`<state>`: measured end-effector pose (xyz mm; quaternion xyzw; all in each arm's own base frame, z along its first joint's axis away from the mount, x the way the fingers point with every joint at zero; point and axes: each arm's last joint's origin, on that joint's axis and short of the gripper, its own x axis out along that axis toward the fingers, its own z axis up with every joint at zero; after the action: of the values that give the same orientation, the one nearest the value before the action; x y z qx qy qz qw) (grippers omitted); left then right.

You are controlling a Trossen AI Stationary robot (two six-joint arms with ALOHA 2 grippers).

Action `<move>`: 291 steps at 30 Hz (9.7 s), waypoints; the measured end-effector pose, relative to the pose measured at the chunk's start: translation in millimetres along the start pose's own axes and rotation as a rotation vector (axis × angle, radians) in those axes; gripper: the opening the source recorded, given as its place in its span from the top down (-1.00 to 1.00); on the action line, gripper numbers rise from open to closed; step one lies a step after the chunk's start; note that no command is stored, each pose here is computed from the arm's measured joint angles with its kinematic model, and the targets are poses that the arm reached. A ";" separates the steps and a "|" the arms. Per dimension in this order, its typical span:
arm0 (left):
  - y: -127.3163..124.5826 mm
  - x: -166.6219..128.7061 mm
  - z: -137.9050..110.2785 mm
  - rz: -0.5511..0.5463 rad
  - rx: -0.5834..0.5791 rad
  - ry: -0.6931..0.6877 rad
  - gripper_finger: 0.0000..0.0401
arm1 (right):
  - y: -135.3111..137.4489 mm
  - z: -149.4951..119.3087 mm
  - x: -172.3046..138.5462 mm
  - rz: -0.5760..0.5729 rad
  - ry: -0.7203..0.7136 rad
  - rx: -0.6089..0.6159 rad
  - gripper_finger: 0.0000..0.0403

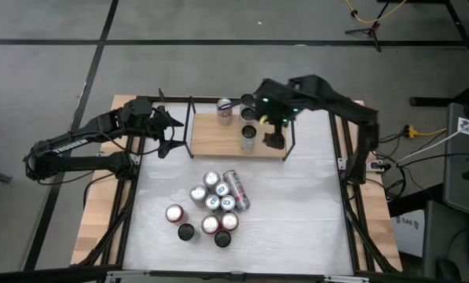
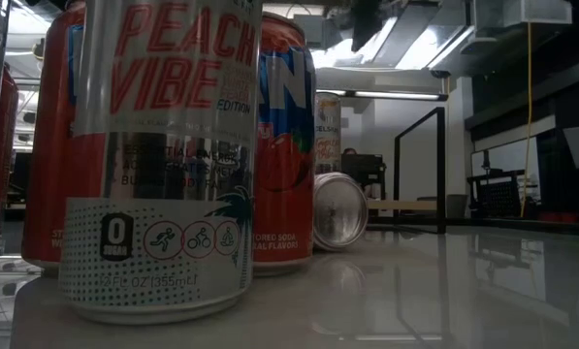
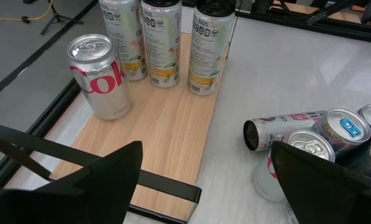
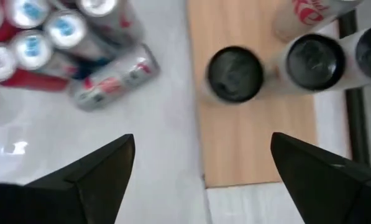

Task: Place canned beverage on shelf
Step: Put the white pink soda can onto the shelf

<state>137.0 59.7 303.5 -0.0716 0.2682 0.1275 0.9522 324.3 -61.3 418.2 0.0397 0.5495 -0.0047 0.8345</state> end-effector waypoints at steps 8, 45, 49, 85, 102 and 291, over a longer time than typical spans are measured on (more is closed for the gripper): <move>0.0 0.0 0.0 0.000 0.000 0.000 -0.74 | 48.8 -53.9 -15.8 -0.072 0.017 0.061 -0.85; -0.1 0.0 0.0 -0.004 0.001 0.000 -0.74 | 144.6 -57.9 161.6 0.036 -0.002 0.650 -0.85; -0.2 -0.1 0.0 -0.004 0.001 -0.001 -0.74 | 147.1 -57.3 175.7 0.053 0.042 0.647 -0.85; -0.2 0.0 0.0 -0.007 0.001 -0.001 -0.74 | 149.5 -50.8 248.5 -0.040 0.024 0.670 -0.85; -0.2 0.0 0.0 -0.008 0.001 -0.001 -0.74 | 139.1 -58.9 257.8 -0.150 0.086 0.652 -0.85; -41.0 32.5 32.7 -0.332 -0.177 -0.185 -0.74 | 123.9 -0.8 161.3 -0.395 -0.579 -0.082 -0.25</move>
<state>191.4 33.8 316.8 -0.1863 0.1519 -0.0020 0.9707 393.9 68.1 277.5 -0.1037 0.2868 -0.1550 0.9397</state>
